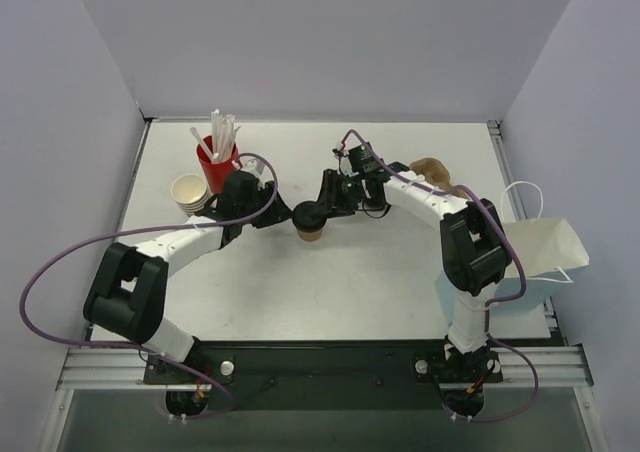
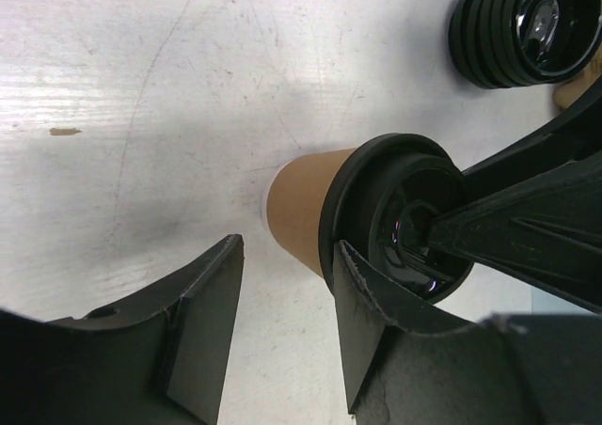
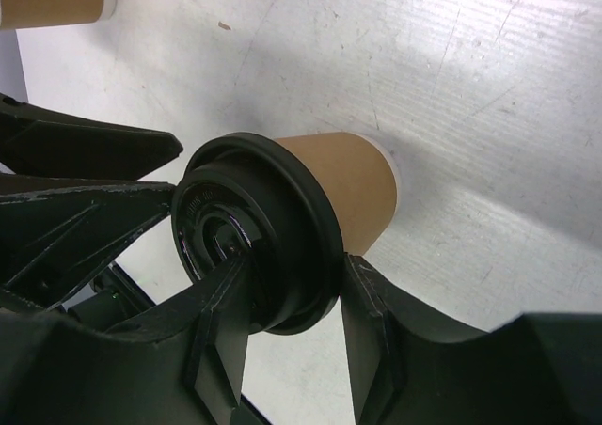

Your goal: Pack the takeout coffee

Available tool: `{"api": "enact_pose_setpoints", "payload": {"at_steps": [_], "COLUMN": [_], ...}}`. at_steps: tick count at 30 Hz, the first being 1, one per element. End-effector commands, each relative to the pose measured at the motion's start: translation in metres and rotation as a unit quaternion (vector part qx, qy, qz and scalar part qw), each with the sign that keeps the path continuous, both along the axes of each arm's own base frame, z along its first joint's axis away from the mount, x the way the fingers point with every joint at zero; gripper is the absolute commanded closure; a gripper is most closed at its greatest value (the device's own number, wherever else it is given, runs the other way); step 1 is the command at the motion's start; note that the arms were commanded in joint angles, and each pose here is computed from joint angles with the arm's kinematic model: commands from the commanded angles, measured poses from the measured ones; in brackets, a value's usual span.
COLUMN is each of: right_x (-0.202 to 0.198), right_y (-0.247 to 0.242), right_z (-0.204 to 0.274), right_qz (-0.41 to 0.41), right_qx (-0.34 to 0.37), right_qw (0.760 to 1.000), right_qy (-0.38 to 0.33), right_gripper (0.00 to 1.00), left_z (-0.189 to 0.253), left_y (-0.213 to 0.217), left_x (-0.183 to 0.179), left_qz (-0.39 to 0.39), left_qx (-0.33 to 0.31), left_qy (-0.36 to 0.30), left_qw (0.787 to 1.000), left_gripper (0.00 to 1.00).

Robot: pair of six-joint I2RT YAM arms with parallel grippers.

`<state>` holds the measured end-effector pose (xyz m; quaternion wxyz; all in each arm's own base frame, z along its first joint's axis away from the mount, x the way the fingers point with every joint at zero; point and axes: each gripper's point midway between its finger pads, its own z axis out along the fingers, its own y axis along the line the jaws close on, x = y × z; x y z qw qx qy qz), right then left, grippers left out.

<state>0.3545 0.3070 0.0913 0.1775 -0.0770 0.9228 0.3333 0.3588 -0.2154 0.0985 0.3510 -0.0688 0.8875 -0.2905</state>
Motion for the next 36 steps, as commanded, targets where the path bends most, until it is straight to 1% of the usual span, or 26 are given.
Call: {"api": "enact_pose_setpoints", "payload": {"at_steps": [1,3,4,5,7,8,9,10,11,12,14,15,17,18,19,20,21,22,23,24,25,27,28,30,36], "right_x": [0.004,0.012,0.015,0.015,0.017,0.017,0.018,0.018,0.018,0.018,0.017,0.016,0.014,0.014,0.017,0.015,0.015,0.016,0.022,0.019,0.021,0.022,0.023,0.025,0.02], "right_y": [-0.012,-0.006,-0.005,-0.006,-0.006,-0.008,-0.01,-0.011,-0.015,-0.017,-0.024,-0.025,-0.025,-0.025,-0.031,-0.023,-0.022,-0.021,-0.02,-0.014,-0.011,-0.001,0.001,0.008,0.02], "right_z": [0.003,0.025,0.031,0.034,0.044,0.044,0.048,0.05,0.048,0.047,0.046,0.046,0.05,0.053,0.052,0.059,0.061,0.063,0.068,0.069,0.07,0.073,0.071,0.07,0.06], "right_qz": [-0.021,-0.022,-0.024,-0.024,-0.028,-0.031,-0.036,-0.038,-0.039,-0.04,-0.045,-0.045,-0.043,-0.032,-0.038,-0.026,-0.014,-0.011,-0.016,-0.007,0.002,0.015,0.024,0.035,0.073], "right_qx": [-0.041,-0.026,-0.023,-0.023,-0.023,-0.026,-0.028,-0.028,-0.035,-0.039,-0.059,-0.064,-0.088,-0.103,-0.134,-0.144,-0.16,-0.173,-0.19,-0.199,-0.208,-0.212,-0.216,-0.211,-0.226], "right_qw": [0.999,0.999,0.999,0.999,0.999,0.999,0.999,0.999,0.999,0.998,0.997,0.997,0.995,0.993,0.989,0.986,0.982,0.978,0.972,0.969,0.965,0.961,0.96,0.96,0.953], "right_qy": [0.026,0.015,0.014,0.016,0.009,0.009,0.005,0.004,0.008,0.01,0.007,0.003,-0.02,-0.039,-0.057,-0.08,-0.099,-0.115,-0.136,-0.149,-0.161,-0.177,-0.178,-0.179,-0.189], "right_gripper": [0.66,0.62,0.6,0.54,0.48,0.44,0.42,0.41,0.4,0.39,0.39,0.39,0.39,0.38,0.35,0.33,0.32,0.28,0.25,0.23,0.18,0.13,0.11,0.11,0.12], "left_z": [0.052,0.079,0.11,0.115,0.14,0.144,0.153,0.153,0.155,0.159,0.154,0.159,0.15,0.155,0.155,0.14,0.149,0.152,0.149,0.144,0.147,0.154,0.157,0.165,0.169], "left_y": [0.013,0.018,0.021,0.026,0.034,0.036,0.04,0.042,0.044,0.047,0.05,0.052,0.051,0.053,0.054,0.057,0.062,0.066,0.071,0.078,0.079,0.08,0.082,0.089,0.097], "left_x": [0.006,0.012,0.02,0.018,0.018,0.015,0.011,0.008,0.004,0.0,-0.009,-0.014,-0.026,-0.033,-0.037,-0.044,-0.051,-0.051,-0.053,-0.061,-0.063,-0.072,-0.074,-0.075,-0.077], "left_qz": [-0.008,-0.008,-0.003,-0.001,0.0,-0.001,-0.004,-0.006,-0.009,-0.011,-0.018,-0.028,-0.051,-0.065,-0.07,-0.073,-0.073,-0.062,-0.048,-0.032,-0.03,-0.027,-0.023,-0.006,0.013], "left_qx": [0.038,0.044,0.048,0.056,0.06,0.063,0.066,0.07,0.073,0.078,0.085,0.091,0.096,0.101,0.102,0.108,0.112,0.114,0.119,0.119,0.114,0.106,0.108,0.121,0.137], "left_qy": [-0.009,-0.023,-0.057,-0.056,-0.085,-0.088,-0.102,-0.105,-0.108,-0.117,-0.115,-0.13,-0.137,-0.158,-0.169,-0.162,-0.19,-0.21,-0.22,-0.229,-0.245,-0.265,-0.269,-0.281,-0.288], "left_qw": [0.999,0.999,0.997,0.997,0.995,0.994,0.993,0.992,0.991,0.99,0.989,0.987,0.985,0.98,0.978,0.978,0.973,0.969,0.967,0.966,0.962,0.958,0.957,0.952,0.948], "left_gripper": [0.46,0.45,0.44,0.43,0.41,0.41,0.38,0.36,0.31,0.29,0.29,0.29,0.27,0.26,0.23,0.21,0.19,0.19,0.18,0.17,0.15,0.04,0.03,0.03,0.03]}}
